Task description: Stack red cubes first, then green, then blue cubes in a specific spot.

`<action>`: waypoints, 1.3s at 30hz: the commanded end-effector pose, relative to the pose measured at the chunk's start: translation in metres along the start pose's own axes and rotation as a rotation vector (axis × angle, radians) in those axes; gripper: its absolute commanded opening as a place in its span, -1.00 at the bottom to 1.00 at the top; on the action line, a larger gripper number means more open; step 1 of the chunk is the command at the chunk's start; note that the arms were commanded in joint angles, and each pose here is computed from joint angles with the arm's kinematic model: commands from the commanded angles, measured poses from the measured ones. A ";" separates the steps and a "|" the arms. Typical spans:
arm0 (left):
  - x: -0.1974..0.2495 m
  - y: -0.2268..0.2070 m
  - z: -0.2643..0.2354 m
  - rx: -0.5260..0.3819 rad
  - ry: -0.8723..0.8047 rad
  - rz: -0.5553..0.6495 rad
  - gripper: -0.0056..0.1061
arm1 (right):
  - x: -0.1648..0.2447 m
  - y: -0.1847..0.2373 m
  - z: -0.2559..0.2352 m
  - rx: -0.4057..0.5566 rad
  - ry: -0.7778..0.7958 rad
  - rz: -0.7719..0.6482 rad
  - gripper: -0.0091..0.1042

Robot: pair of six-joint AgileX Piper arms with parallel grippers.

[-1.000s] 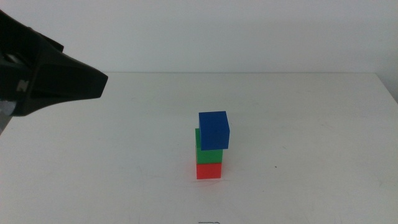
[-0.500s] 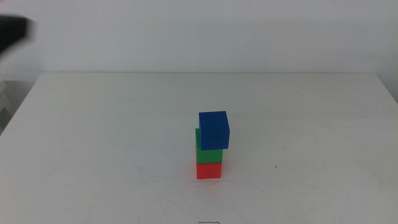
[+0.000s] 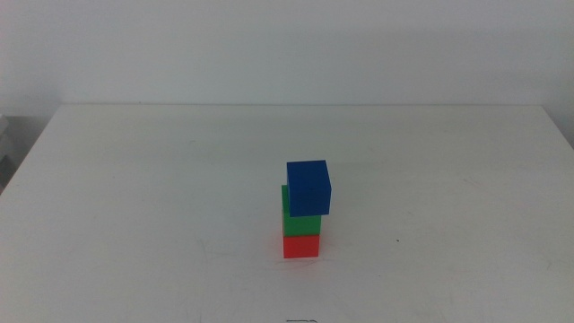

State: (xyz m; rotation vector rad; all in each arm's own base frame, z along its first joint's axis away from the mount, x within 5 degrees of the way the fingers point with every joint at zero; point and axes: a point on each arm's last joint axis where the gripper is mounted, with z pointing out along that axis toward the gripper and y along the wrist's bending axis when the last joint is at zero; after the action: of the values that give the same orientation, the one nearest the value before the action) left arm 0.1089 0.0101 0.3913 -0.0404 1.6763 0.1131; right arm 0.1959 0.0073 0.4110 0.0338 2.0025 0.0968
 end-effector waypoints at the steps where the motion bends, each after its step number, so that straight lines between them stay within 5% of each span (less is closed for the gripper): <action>1: -0.014 0.000 -0.003 0.003 -0.100 -0.016 0.78 | -0.014 0.000 -0.009 0.005 -0.112 -0.016 0.22; 7: -0.002 0.000 -0.006 0.004 -0.087 -0.016 0.78 | -0.014 0.000 -0.009 0.005 -0.112 -0.017 0.20; 17: 0.083 -0.004 -0.021 0.009 0.021 -0.013 0.78 | 0.013 -0.006 -0.024 0.052 -0.139 -0.085 0.20; 23: 0.113 -0.005 -0.036 0.008 -0.007 -0.015 0.78 | 0.075 -0.009 -0.051 0.046 -0.260 -0.093 0.20; 39: 0.167 -0.007 -0.041 0.009 0.021 -0.021 0.78 | 0.220 -0.020 -0.050 0.048 -0.227 -0.095 0.20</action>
State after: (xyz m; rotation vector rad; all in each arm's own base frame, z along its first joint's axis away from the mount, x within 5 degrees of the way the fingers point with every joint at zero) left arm 0.0504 0.0066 0.2213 -0.0471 1.7787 0.1076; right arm 0.0581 0.0002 0.2219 -0.0058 1.8761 0.0086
